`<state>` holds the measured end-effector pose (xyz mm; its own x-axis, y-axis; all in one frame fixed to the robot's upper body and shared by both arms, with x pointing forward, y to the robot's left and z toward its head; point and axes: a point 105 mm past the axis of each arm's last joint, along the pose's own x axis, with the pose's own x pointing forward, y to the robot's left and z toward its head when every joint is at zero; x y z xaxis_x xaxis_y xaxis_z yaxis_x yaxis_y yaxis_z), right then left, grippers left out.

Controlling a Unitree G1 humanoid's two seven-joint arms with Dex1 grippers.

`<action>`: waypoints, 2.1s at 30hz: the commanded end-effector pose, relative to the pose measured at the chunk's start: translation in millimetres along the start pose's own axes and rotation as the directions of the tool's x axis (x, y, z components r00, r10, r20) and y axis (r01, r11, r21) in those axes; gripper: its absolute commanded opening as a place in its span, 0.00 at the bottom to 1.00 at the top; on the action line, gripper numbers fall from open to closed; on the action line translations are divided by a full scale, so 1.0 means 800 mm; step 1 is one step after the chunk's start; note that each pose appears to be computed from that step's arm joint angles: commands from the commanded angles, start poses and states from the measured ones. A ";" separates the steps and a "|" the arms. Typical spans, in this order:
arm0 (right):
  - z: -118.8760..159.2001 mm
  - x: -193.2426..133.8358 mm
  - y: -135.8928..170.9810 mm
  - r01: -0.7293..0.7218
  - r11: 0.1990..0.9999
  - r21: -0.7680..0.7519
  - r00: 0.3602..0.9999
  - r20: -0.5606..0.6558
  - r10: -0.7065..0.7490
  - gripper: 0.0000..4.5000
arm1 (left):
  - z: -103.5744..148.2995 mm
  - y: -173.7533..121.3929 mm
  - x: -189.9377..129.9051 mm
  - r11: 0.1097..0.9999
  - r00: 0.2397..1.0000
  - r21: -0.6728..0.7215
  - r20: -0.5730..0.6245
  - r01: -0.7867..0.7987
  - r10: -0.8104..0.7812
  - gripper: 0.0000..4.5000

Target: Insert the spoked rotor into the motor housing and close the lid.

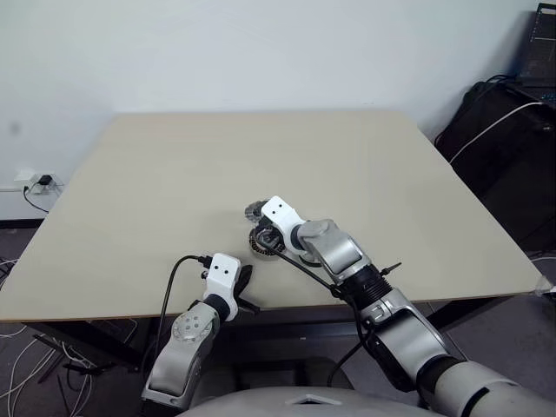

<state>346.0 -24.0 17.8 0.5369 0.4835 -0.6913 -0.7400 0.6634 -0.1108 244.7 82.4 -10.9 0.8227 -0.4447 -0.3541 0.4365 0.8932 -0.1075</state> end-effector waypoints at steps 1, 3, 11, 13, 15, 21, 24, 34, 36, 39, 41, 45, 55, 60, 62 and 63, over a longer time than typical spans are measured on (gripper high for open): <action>0.020 -0.005 -0.005 0.001 1.000 -0.018 0.999 0.049 -0.001 0.01 | 0.017 -0.002 0.001 1.000 0.999 0.010 0.053 0.001 -0.002 0.00; 0.019 -0.005 -0.005 -0.001 1.000 -0.020 0.999 0.045 0.002 0.01 | 0.016 -0.002 0.001 1.000 0.999 0.010 0.052 0.001 -0.001 0.00; 0.013 -0.005 -0.007 0.000 1.000 -0.021 1.000 0.029 0.001 0.01 | 0.016 -0.001 0.001 1.000 0.999 0.010 0.052 0.000 0.000 0.00; 0.012 -0.005 -0.007 0.001 1.000 -0.020 1.000 0.026 0.000 0.01 | 0.016 -0.001 0.001 1.000 0.999 0.011 0.052 0.000 -0.001 0.00; 0.011 -0.005 -0.008 0.002 1.000 -0.019 1.000 0.023 -0.002 0.01 | 0.016 -0.002 0.001 1.000 0.999 0.011 0.052 0.002 -0.003 0.00; 0.010 -0.005 -0.009 0.001 1.000 -0.012 1.000 0.021 -0.001 0.11 | 0.017 -0.002 0.002 1.000 0.999 0.011 0.053 0.006 -0.007 0.00; 0.012 -0.006 -0.009 0.006 1.000 -0.015 1.000 0.031 -0.006 0.28 | 0.016 -0.002 0.002 1.000 0.999 0.011 0.053 0.004 -0.005 0.00; 0.037 -0.024 -0.015 0.037 0.999 -0.003 0.991 0.128 -0.037 0.42 | 0.016 -0.002 0.003 1.000 0.999 0.012 0.052 0.008 -0.009 0.00; 0.036 -0.026 -0.014 0.041 0.999 -0.002 0.991 0.131 -0.040 0.29 | 0.016 -0.002 0.003 1.000 0.999 0.012 0.052 0.010 -0.011 0.00; 0.033 -0.026 -0.012 0.043 0.999 0.000 0.991 0.128 -0.043 0.09 | 0.016 -0.003 0.003 1.000 0.999 0.014 0.051 0.015 -0.015 0.00; 0.030 -0.024 -0.011 0.045 0.999 0.003 0.991 0.126 -0.045 0.01 | 0.017 -0.003 0.004 1.000 0.999 0.014 0.051 0.017 -0.017 0.00; 0.027 -0.017 -0.005 0.045 0.999 0.017 0.990 0.130 -0.047 0.01 | 0.017 -0.003 0.004 1.000 0.998 0.017 0.053 0.018 -0.019 0.00; 0.017 -0.002 0.000 0.033 0.999 0.035 0.994 0.106 -0.037 0.01 | 0.018 -0.001 0.003 1.000 0.998 0.019 0.054 0.012 -0.013 0.00; 0.011 0.004 0.004 0.019 0.999 0.038 0.996 0.087 -0.022 0.01 | 0.019 -0.001 0.003 1.000 0.998 0.021 0.055 0.011 -0.012 0.00; 0.008 0.005 0.006 0.014 0.999 0.036 0.997 0.079 -0.017 0.01 | 0.019 -0.001 0.003 1.000 0.998 0.022 0.055 0.010 -0.011 0.00; 0.007 0.006 0.007 0.012 0.999 0.037 0.997 0.077 -0.015 0.01 | 0.019 -0.001 0.003 1.000 0.998 0.022 0.055 0.010 -0.011 0.00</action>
<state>342.7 -21.3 9.0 0.5665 0.4931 -0.6603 -0.7099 0.6989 -0.0871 246.9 82.2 -9.1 0.8233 -0.4480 -0.3485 0.4416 0.8913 -0.1024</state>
